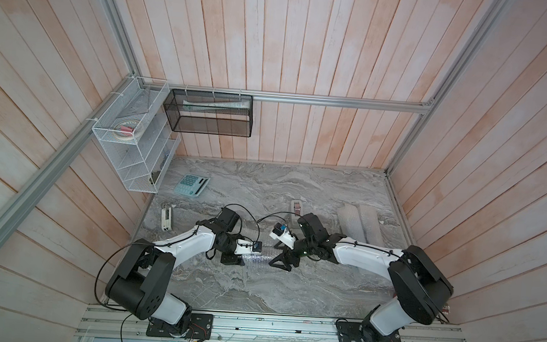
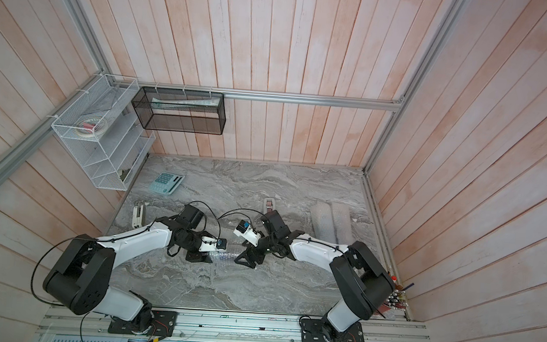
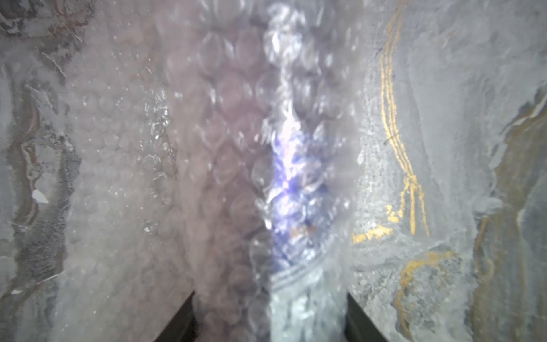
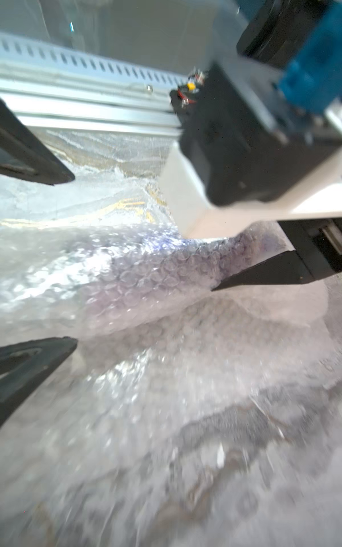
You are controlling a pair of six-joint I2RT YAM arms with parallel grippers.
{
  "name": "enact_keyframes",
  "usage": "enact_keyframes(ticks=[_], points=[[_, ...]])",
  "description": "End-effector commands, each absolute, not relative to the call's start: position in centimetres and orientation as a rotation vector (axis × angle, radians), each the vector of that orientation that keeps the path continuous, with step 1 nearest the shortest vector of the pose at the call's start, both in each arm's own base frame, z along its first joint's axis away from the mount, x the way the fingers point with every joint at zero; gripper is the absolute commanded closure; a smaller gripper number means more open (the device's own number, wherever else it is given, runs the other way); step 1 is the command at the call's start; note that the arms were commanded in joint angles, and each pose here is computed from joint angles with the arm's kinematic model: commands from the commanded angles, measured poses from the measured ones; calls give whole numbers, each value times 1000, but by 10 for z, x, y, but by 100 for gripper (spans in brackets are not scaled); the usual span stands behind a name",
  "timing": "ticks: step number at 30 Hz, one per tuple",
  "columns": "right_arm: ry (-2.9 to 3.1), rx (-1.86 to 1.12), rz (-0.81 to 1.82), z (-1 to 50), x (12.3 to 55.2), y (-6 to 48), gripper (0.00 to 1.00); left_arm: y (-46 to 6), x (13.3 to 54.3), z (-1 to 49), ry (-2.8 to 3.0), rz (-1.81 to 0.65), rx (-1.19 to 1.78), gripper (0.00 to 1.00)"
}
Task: Wrap wine bottles in bubble wrap
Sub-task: Wrap the wine bottle in bubble wrap.
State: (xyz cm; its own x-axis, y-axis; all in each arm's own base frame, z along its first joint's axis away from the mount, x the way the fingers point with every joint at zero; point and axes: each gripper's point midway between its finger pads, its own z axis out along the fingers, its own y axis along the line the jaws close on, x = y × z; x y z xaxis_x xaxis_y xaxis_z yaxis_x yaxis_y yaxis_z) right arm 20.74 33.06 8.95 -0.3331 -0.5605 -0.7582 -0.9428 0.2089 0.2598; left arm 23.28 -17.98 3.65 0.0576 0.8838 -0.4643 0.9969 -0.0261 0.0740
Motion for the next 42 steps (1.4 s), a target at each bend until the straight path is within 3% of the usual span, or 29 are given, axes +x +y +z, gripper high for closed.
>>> enact_keyframes(ticks=[1, 7, 12, 21, 26, 30, 35, 40, 42], points=[[1773, -1267, 680, 116, 244, 326, 18, -183, 210, 36, 1998, -635, 1949, 44], [1484, -1382, 569, 133, 212, 334, 16, -194, 212, 39, 2040, -787, 1968, 44], [1369, -1601, 490, 106, 181, 360, 16, -193, 211, 34, 2072, -811, 1968, 42], [1383, -1691, 195, 69, 209, 374, 15, -199, 217, 35, 2109, -851, 1938, 38], [1389, -1810, 111, 40, 204, 367, 16, -201, 219, 41, 2098, -858, 1925, 33], [1373, -1882, -49, 17, 202, 354, 21, -205, 218, 46, 2072, -880, 1907, 29], [1426, -1877, -33, 14, 202, 355, 30, -207, 221, 54, 2044, -866, 1891, 23], [1487, -1850, 75, 20, 194, 358, 43, -209, 230, 79, 1973, -784, 1853, 11], [1523, -1809, 175, 28, 192, 360, 44, -210, 234, 93, 1932, -750, 1824, 0]])
